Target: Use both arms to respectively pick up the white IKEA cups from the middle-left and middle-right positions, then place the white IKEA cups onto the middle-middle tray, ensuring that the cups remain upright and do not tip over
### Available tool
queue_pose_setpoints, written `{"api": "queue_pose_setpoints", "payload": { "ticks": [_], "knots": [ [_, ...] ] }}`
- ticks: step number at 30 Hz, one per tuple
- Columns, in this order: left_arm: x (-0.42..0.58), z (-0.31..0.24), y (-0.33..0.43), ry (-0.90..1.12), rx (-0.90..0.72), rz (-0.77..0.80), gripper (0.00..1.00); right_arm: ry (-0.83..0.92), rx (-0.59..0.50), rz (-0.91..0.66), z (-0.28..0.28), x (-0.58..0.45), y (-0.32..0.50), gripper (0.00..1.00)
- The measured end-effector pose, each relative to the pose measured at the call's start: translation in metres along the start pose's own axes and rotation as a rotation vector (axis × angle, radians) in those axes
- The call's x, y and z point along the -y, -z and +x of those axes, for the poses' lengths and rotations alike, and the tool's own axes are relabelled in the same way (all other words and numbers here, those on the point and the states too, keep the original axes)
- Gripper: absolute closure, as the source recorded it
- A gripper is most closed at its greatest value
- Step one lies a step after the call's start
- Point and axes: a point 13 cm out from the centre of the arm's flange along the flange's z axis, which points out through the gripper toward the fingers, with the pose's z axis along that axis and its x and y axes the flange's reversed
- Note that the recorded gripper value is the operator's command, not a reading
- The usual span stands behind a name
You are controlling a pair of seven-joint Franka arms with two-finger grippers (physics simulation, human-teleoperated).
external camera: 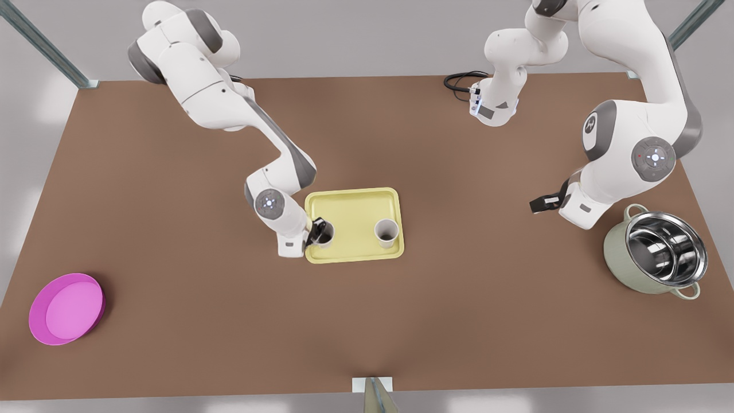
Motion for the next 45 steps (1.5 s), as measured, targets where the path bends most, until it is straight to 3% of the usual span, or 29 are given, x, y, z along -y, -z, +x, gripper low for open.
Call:
{"api": "queue_pose_setpoints", "payload": {
  "ticks": [7,8,9,10,22,28,32,34,39,45],
  "knots": [
    [0.004,-0.004,-0.006,-0.075,-0.003,0.006,0.0,-0.105,-0.014,-0.014,0.005,-0.005,-0.031,0.79],
    [0.004,-0.004,-0.007,-0.084,-0.003,0.008,0.0,-0.118,-0.015,-0.015,0.006,-0.004,-0.034,0.75],
    [0.005,-0.004,-0.007,-0.092,-0.002,0.009,0.0,-0.131,-0.014,-0.015,0.006,-0.004,-0.035,0.26],
    [0.006,-0.004,-0.007,-0.101,-0.002,0.009,0.0,-0.143,-0.012,-0.014,0.005,-0.003,-0.035,0.0],
    [0.004,-0.004,-0.008,-0.161,-0.004,0.012,0.0,-0.263,0.009,-0.003,0.002,0.018,-0.031,0.0],
    [0.002,-0.007,-0.011,-0.175,-0.008,0.014,0.0,-0.344,0.06,0.029,-0.004,0.072,0.04,0.0],
    [0.003,-0.007,-0.012,-0.185,-0.008,0.014,0.0,-0.564,-0.038,0.048,0.082,0.224,0.052,0.0],
    [0.003,-0.007,-0.012,-0.189,-0.009,0.014,0.0,-0.619,-0.037,0.133,0.122,0.278,0.123,0.0],
    [0.003,-0.007,-0.012,-0.197,-0.01,0.014,0.0,-0.679,0.063,0.248,0.136,0.28,0.353,0.0],
    [0.003,-0.007,-0.012,-0.204,-0.01,0.014,0.0,-0.73,-0.141,0.181,0.201,0.248,0.357,0.0]
  ]
}}
